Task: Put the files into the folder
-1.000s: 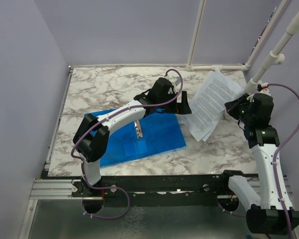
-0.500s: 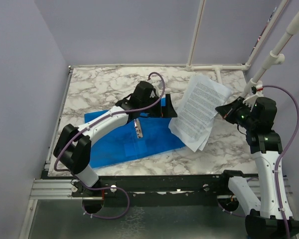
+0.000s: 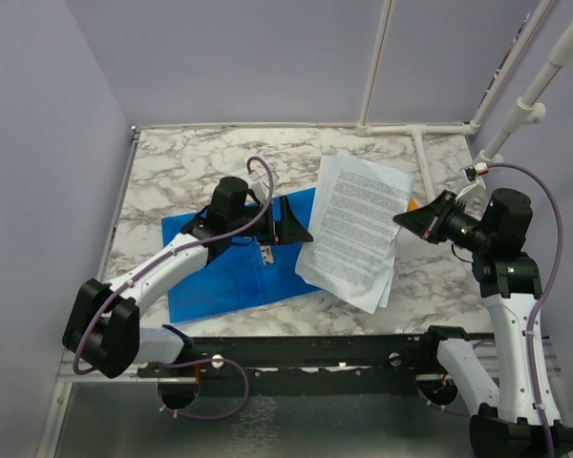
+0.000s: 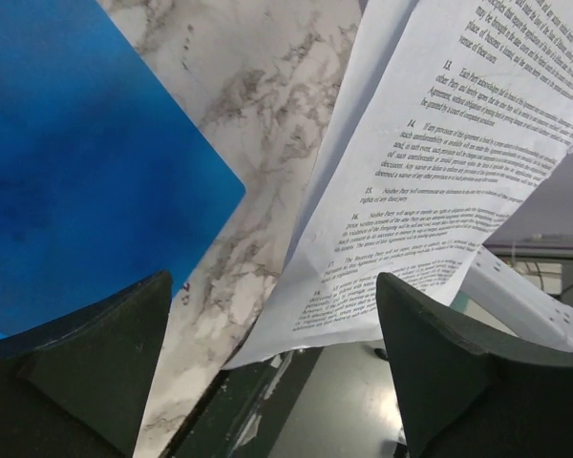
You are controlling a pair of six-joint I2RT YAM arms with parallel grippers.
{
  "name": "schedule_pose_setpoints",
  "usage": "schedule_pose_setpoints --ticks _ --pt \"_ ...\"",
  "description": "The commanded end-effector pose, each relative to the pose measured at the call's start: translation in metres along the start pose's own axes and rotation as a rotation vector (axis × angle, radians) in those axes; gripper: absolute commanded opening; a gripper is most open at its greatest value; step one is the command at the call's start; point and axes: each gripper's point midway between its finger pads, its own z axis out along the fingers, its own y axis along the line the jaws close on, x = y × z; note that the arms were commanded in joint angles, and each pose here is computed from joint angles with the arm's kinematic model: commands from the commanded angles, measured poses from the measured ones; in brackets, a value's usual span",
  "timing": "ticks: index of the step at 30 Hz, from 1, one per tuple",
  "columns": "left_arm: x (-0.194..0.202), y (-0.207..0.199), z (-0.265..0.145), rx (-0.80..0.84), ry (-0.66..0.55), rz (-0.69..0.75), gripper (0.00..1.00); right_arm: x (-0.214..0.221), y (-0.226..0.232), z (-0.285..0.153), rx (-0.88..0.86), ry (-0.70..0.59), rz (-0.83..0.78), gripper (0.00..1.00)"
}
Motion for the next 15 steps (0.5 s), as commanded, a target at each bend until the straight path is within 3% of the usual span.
schedule_pose_setpoints --ticks 1,15 --pt "0.022 -0.028 -0.019 0.169 0.048 -0.017 0.85 0.014 0.025 -0.007 -0.142 0.065 -0.012 0.01" --pt "0.066 -0.042 -0.054 0.255 0.097 -0.071 0.68 0.013 0.035 -0.011 -0.177 0.076 -0.022 0.01"
